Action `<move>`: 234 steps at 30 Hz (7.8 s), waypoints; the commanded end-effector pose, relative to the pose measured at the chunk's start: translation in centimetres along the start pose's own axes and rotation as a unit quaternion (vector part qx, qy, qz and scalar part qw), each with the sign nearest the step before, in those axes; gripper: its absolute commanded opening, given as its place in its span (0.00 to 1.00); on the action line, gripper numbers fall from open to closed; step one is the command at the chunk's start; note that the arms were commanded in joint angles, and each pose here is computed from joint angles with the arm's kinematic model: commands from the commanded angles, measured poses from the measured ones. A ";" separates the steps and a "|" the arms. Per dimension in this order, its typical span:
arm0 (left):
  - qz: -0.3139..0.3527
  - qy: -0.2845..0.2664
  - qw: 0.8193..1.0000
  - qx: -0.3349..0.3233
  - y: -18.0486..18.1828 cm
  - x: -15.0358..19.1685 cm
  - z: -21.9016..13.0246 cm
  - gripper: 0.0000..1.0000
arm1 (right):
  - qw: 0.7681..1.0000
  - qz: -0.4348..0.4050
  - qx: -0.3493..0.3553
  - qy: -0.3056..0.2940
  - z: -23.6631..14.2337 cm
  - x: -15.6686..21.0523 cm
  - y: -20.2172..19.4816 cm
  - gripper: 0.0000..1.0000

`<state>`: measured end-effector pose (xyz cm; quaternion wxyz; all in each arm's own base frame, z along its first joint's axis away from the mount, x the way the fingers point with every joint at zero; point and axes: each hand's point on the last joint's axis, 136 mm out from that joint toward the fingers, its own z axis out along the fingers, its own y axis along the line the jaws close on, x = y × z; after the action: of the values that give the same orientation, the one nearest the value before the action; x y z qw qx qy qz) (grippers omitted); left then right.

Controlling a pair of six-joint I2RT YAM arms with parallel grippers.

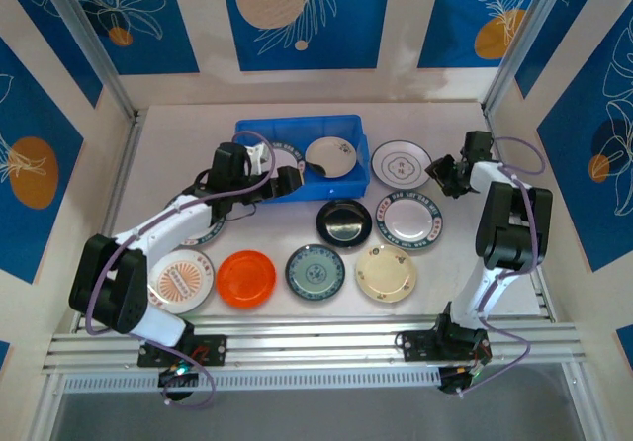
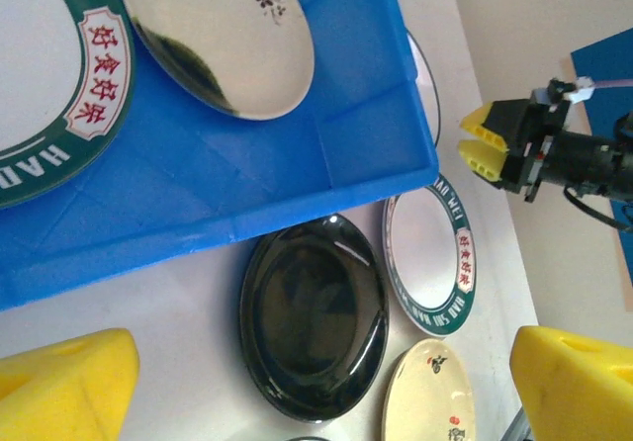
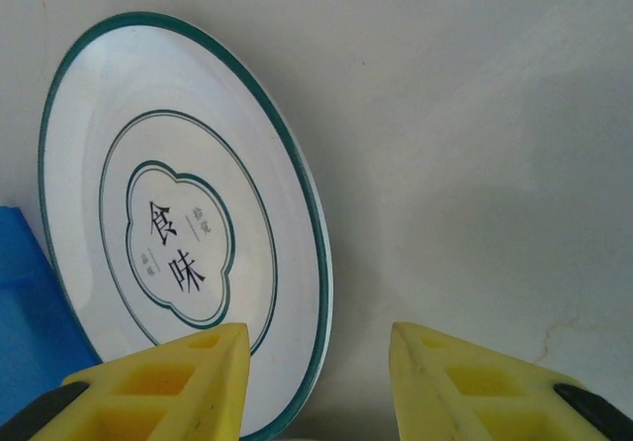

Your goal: Place the plates into the plastic bin on the countertop

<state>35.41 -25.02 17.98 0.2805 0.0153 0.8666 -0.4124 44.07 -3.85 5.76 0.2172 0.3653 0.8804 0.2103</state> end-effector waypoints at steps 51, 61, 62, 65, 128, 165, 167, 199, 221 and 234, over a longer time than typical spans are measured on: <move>0.016 -0.046 0.999 0.001 -1.5 -3.3 -0.1 0.95 | 0.996 0.020 0.009 -0.084 -4.2 -2.7 2.9 0.00; 0.029 -0.066 0.997 -0.016 -1.7 -5.9 -0.5 0.94 | 0.962 -0.146 -0.001 -0.230 -17.4 -0.7 11.9 0.00; 0.027 -0.064 0.997 -0.011 -1.8 -6.2 -0.4 0.93 | 0.962 -0.164 -0.025 -0.216 -17.8 0.2 13.2 0.00; 0.020 -0.070 0.997 0.032 -2.7 -7.2 0.1 0.90 | 0.964 -0.196 -0.113 -0.141 -17.8 3.3 16.7 0.00; -0.061 -0.106 0.992 -0.027 3.7 -8.3 -6.3 1.00 | 0.893 -0.273 -0.321 0.162 -8.5 17.4 30.7 0.00; -0.056 -0.135 0.988 -0.040 5.4 -7.1 -11.4 1.00 | 0.909 -0.239 -0.245 0.237 10.4 22.2 32.5 0.00; -0.055 -0.133 0.989 -0.043 5.5 -7.1 -11.4 1.00 | 0.910 -0.242 -0.237 0.239 10.7 22.3 32.3 0.00; -0.044 -0.126 0.990 -0.055 5.6 -7.0 -10.1 1.00 | 0.912 -0.356 -0.098 0.179 11.4 23.1 30.2 0.53; -0.022 -0.116 0.991 -0.069 5.3 -6.3 -10.1 1.00 | 0.902 -0.408 -0.072 0.123 9.3 22.5 31.4 0.66; -0.009 -0.104 0.992 -0.072 4.3 -5.4 -11.0 1.00 | 0.876 -0.457 -0.136 0.077 0.8 20.2 34.6 0.55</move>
<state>36.92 -12.88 21.36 0.3544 -0.0805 0.8617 -0.3542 51.33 33.31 11.15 0.2011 -0.0903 0.9533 0.2063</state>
